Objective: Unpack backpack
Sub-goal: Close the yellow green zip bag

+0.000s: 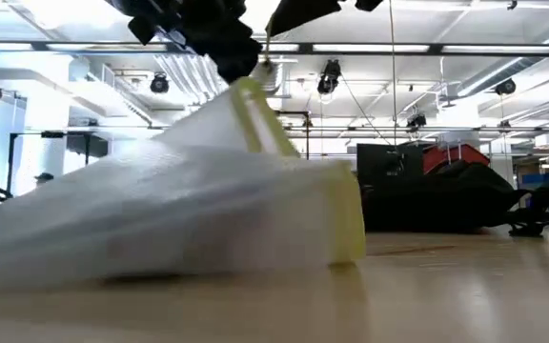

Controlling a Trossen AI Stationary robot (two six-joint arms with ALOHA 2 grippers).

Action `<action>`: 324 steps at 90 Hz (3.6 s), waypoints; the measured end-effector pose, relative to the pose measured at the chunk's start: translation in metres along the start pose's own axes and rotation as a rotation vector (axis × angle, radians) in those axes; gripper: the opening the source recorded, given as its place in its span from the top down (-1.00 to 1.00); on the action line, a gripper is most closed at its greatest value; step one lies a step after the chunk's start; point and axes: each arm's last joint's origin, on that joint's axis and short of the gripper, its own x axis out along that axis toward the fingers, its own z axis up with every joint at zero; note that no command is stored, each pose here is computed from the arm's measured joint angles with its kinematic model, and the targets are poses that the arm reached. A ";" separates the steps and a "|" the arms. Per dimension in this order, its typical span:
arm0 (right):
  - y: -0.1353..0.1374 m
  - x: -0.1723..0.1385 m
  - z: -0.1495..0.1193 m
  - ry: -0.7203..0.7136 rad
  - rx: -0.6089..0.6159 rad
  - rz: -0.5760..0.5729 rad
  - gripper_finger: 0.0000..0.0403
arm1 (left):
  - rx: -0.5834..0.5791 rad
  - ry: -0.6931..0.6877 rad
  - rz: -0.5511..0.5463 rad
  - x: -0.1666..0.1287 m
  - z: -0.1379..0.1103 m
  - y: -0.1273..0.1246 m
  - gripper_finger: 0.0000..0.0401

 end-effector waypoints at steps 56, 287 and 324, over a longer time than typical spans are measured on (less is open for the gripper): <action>-0.048 -0.048 0.032 -0.059 -0.089 -0.070 1.00 | 0.052 -0.021 0.066 -0.001 0.004 0.002 0.15; 0.029 -0.036 -0.006 0.148 0.304 -0.056 1.00 | 0.096 -0.122 0.080 -0.065 0.072 -0.035 1.00; -0.031 -0.074 0.014 -0.105 0.226 -0.025 0.11 | 0.106 -0.114 0.045 -0.058 0.072 -0.042 1.00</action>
